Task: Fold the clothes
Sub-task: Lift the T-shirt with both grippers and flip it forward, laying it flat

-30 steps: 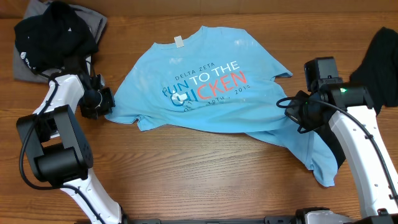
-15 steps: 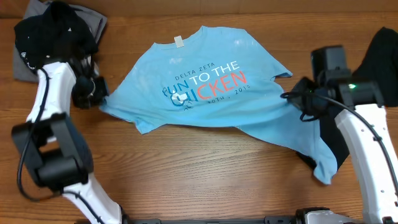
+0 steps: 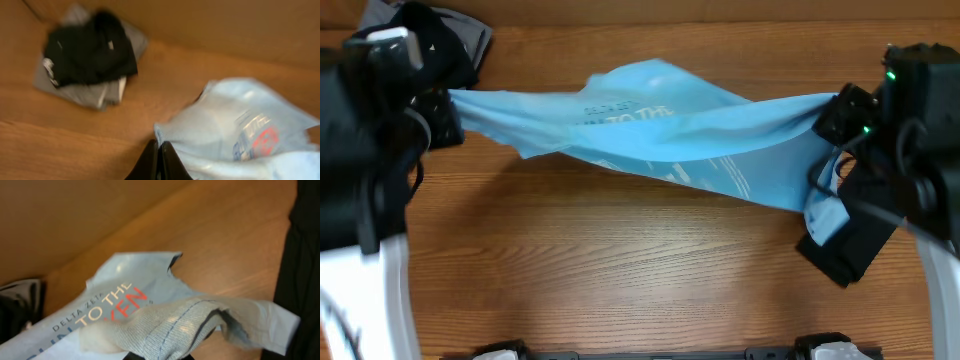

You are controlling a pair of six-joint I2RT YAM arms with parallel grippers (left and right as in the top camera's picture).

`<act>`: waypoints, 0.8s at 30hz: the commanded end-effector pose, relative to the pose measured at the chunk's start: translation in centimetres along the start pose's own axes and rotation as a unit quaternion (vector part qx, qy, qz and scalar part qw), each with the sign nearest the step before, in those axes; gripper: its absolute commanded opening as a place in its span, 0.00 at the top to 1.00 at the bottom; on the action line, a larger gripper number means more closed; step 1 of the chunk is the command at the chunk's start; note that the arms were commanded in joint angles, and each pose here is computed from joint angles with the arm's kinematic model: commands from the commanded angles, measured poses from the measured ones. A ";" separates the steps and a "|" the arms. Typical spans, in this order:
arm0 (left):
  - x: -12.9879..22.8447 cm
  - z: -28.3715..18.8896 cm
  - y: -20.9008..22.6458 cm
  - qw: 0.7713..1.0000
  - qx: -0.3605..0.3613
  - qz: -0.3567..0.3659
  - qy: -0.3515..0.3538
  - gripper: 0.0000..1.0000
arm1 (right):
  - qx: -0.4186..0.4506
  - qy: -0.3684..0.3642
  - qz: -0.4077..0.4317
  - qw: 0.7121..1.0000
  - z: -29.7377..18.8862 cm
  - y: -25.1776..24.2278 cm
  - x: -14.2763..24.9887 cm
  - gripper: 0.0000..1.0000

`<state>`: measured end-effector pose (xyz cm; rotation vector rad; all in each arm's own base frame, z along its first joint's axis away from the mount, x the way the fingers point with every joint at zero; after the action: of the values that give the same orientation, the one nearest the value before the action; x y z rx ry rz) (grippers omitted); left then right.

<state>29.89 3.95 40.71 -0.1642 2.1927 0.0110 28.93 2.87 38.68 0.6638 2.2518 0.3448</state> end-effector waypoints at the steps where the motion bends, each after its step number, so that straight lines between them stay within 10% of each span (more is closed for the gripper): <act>1: -1.3 -6.3 0.1 0.996 -0.025 -0.011 -0.086 0.96 | -0.039 -0.061 -0.022 0.997 -4.7 0.6 -0.9 0.96; 14: -2.4 -22.4 0.1 0.950 -0.038 -0.023 -0.309 0.96 | -0.125 -0.238 -0.009 0.963 -15.7 -0.3 -2.4 0.96; 24: -7.7 -16.0 0.1 0.953 -0.033 -0.035 -0.300 0.96 | -0.094 -0.251 0.000 0.963 -12.1 1.2 -5.3 0.96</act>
<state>15.63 2.94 58.44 -0.2005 1.4579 0.0984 21.01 0.55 51.17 0.5451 1.6879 0.3948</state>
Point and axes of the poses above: each gripper's point midway between its finger pads, its own z axis out along the fingers, its own y axis along the line the jaws close on, x = y × z, the point moved 4 cm from there along -z, back along the fingers, and after that the axes turned 4 degrees about z, right-handed, at the moved point
